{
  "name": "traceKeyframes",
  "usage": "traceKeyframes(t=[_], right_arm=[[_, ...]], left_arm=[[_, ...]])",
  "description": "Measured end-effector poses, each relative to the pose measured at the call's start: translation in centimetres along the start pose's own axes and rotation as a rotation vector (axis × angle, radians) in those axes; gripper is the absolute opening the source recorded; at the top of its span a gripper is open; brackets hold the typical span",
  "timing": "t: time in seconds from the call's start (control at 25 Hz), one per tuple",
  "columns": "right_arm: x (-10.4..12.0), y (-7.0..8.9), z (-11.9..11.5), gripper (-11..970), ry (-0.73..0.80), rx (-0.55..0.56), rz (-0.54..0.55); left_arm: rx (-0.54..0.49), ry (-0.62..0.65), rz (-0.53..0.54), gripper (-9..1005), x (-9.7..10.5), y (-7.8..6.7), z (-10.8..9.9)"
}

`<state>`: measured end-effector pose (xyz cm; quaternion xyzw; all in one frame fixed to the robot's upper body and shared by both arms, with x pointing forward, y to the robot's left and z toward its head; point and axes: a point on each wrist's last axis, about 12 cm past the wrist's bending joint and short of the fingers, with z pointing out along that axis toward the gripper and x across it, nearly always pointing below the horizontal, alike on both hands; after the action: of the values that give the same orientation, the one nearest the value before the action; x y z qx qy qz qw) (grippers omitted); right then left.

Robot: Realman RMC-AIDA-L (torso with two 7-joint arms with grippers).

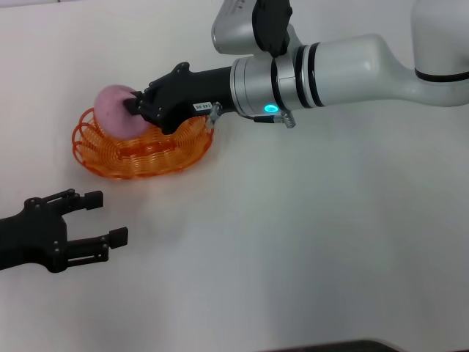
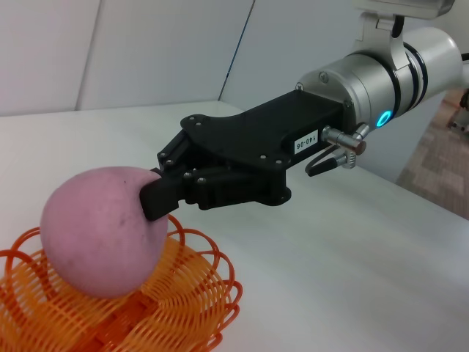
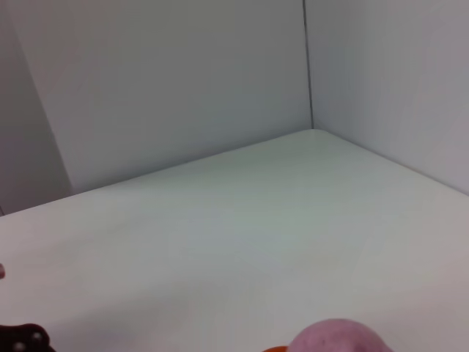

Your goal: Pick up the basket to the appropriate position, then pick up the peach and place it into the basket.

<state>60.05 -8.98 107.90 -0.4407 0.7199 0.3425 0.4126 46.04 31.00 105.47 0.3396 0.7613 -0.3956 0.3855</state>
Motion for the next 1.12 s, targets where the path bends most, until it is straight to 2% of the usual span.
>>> traceKeyframes(t=[0.32,0.4,0.64,0.84,1.12], right_arm=[[-0.3,0.2,0.1,43,-0.028,0.001,0.024],[-0.4,0.1,0.0,206,-0.034,0.004,0.031],[-0.3,0.2,0.0,443,-0.041,0.003,0.043],[-1.0,0.5,-0.3,688,-0.062,-0.041,0.061],[-3.7,0.6,-2.6,823,-0.048,-0.078,0.001]], left_arm=[[0.002,0.000,-0.004,866,0.1,-0.1,-0.1],[0.002,0.000,-0.005,866,0.2,-0.1,-0.1],[-0.001,0.001,-0.010,866,0.4,-0.2,-0.2],[0.001,0.001,-0.011,866,0.4,-0.2,-0.2],[0.002,0.001,-0.008,866,0.4,-0.2,-0.2]])
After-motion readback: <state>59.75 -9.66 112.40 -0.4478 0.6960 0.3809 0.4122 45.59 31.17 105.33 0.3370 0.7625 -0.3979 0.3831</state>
